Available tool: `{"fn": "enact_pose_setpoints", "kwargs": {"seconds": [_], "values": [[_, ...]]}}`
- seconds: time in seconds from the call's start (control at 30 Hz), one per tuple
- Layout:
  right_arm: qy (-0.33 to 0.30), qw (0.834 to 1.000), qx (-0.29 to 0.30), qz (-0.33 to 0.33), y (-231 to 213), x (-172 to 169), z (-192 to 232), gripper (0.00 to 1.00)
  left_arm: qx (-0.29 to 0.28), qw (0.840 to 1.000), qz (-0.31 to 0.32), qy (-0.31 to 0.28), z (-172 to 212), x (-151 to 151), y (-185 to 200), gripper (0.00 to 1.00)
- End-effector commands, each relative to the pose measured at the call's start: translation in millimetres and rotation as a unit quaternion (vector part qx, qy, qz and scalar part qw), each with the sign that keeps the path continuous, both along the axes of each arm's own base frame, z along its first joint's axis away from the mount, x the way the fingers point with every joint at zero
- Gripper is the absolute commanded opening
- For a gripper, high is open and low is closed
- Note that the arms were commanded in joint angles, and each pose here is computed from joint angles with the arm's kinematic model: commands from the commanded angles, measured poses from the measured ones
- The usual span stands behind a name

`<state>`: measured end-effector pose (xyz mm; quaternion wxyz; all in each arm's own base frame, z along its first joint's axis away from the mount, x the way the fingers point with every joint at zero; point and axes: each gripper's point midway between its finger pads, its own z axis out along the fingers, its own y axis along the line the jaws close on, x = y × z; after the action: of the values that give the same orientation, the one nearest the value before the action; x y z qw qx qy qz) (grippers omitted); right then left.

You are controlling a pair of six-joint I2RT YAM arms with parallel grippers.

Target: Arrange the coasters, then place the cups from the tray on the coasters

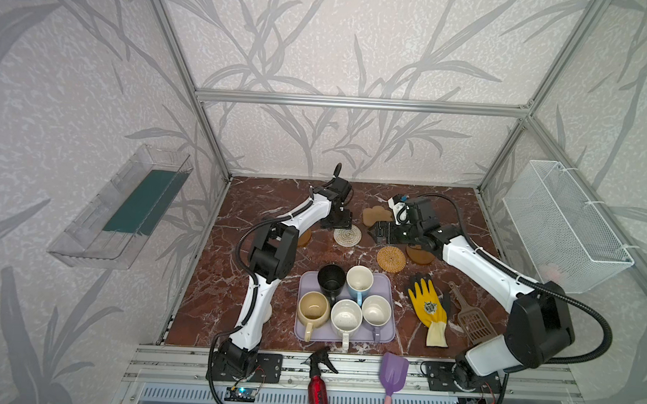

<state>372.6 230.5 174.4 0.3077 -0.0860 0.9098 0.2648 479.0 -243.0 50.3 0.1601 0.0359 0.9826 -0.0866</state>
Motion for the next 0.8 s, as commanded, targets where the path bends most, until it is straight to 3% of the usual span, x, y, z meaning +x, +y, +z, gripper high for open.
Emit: {"fn": "enact_pose_setpoints", "kwargs": {"seconds": [0.0,0.27,0.57,0.77], "values": [[0.010,1.000,0.010,0.004,2,3,-4,0.99,0.030,0.999,-0.008,0.012,-9,-3,1,0.71],[0.032,0.999,0.015,0.014,11,8,-11,0.99,0.059,0.998,-0.016,0.030,-30,-4,4,0.65],[0.039,0.999,0.024,0.015,15,8,-13,0.99,0.125,0.991,-0.006,0.048,-38,-10,29,0.47],[0.043,0.999,0.026,0.019,19,8,-15,0.99,0.184,0.981,0.013,0.056,-37,-13,59,0.46]]}}
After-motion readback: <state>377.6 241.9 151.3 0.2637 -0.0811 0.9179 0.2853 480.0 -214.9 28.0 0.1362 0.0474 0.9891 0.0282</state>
